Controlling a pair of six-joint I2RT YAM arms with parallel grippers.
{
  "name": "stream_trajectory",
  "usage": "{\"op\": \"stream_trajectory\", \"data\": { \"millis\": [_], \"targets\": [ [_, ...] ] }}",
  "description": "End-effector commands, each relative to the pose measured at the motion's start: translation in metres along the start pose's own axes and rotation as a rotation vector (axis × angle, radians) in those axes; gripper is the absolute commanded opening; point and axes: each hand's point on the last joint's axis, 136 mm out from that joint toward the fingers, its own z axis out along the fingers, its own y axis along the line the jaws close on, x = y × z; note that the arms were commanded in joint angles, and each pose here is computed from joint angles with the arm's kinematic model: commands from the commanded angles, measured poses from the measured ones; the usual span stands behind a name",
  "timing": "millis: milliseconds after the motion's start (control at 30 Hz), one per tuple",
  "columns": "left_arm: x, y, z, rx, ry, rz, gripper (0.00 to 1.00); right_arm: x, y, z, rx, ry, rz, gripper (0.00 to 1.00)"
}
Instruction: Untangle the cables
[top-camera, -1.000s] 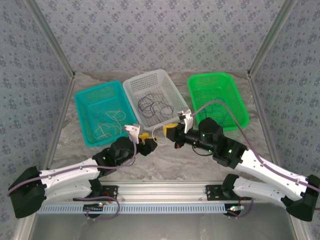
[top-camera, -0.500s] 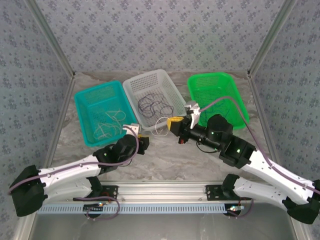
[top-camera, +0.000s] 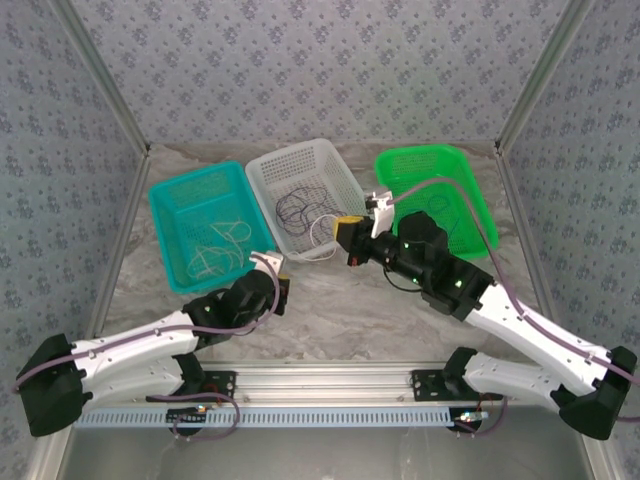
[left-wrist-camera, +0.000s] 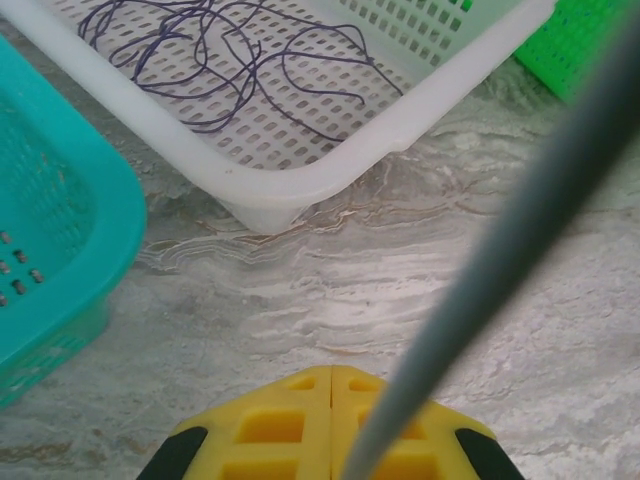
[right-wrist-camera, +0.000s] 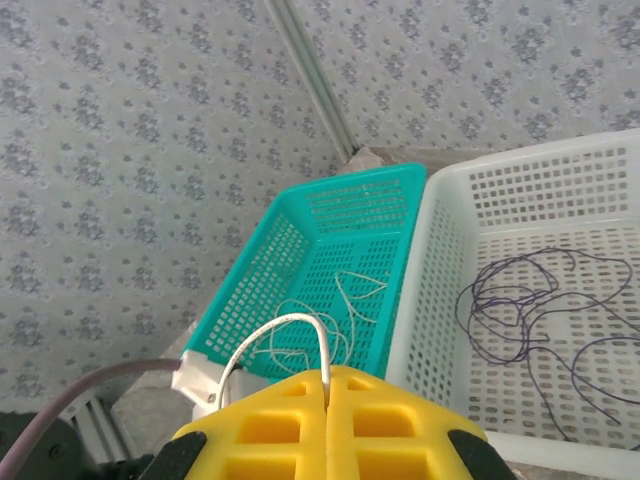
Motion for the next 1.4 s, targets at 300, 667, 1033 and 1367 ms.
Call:
{"op": "stream_trajectory", "data": {
  "millis": [300,667,1033,1367],
  "targets": [
    [0.020,-0.004,-0.006,-0.043,0.190,0.340,0.00,-0.031,-0.023,-0.007,0.091,-0.027,0.030,0.00],
    [0.045,-0.055,-0.003,0.149,0.294,0.582,0.00,-0.027,-0.028,0.003,0.079,-0.026,0.086,0.00],
    [0.050,-0.077,-0.015,0.279,0.314,0.671,0.00,-0.025,-0.032,0.007,0.090,-0.027,0.103,0.00],
    [-0.030,-0.025,-0.047,0.016,0.067,0.510,0.00,-0.033,-0.030,0.043,0.049,-0.043,0.150,0.00]
  ]
}}
